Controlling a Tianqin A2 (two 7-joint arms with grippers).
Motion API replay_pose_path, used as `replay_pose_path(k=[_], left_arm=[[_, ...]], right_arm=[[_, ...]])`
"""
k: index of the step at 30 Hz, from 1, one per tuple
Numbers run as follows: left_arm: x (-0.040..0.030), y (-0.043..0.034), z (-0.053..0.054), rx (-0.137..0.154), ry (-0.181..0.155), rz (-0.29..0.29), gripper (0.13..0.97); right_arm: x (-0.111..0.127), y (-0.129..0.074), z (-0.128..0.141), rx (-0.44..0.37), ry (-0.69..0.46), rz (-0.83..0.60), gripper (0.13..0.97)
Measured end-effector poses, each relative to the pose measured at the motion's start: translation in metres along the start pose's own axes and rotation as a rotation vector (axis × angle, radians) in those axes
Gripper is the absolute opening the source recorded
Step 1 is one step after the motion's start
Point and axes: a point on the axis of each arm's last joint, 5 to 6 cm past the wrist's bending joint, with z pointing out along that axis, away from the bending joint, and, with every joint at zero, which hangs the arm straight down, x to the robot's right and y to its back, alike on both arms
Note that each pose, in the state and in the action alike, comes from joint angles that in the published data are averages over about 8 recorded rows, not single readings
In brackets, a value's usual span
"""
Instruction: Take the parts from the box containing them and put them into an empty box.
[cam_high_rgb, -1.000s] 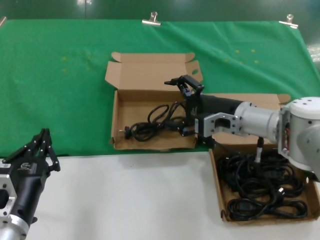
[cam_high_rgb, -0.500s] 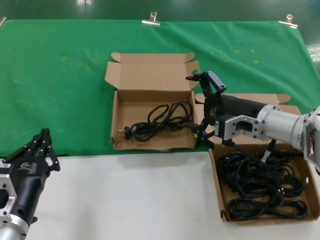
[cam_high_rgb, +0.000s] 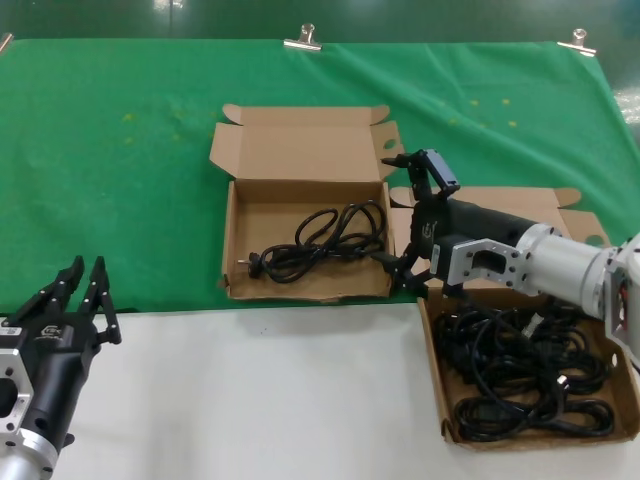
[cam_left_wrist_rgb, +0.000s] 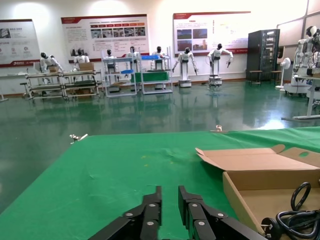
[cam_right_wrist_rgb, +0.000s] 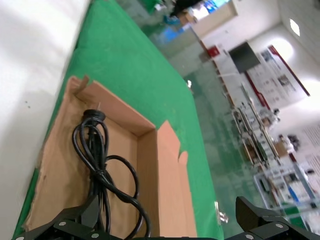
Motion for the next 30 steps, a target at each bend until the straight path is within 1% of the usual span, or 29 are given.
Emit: replay_pose_path(k=[4, 12, 13, 21, 22, 30], left_arm=[[0.0, 0.0, 0.0, 0.0, 0.0, 0.0, 0.194], [0.0, 0.0, 0.0, 0.0, 0.0, 0.0, 0.286], [0.0, 0.0, 0.0, 0.0, 0.0, 0.0, 0.286], [0.0, 0.0, 0.0, 0.0, 0.0, 0.0, 0.442], [0.0, 0.0, 0.0, 0.0, 0.0, 0.0, 0.442], [0.0, 0.0, 0.0, 0.0, 0.0, 0.0, 0.653]], right_arm=[[-0.011, -0.002, -0.004, -0.019, 0.021, 0.066, 0.966], [-0.035, -0.008, -0.015, -0.06, 0.072, 0.215, 0.966], [-0.038, -0.008, -0.017, -0.065, 0.078, 0.234, 0.966], [-0.06, -0.015, -0.031, -0.104, 0.135, 0.385, 0.966], [-0.062, -0.016, -0.033, -0.109, 0.142, 0.404, 0.966], [-0.082, -0.023, -0.05, -0.144, 0.205, 0.556, 0.966]])
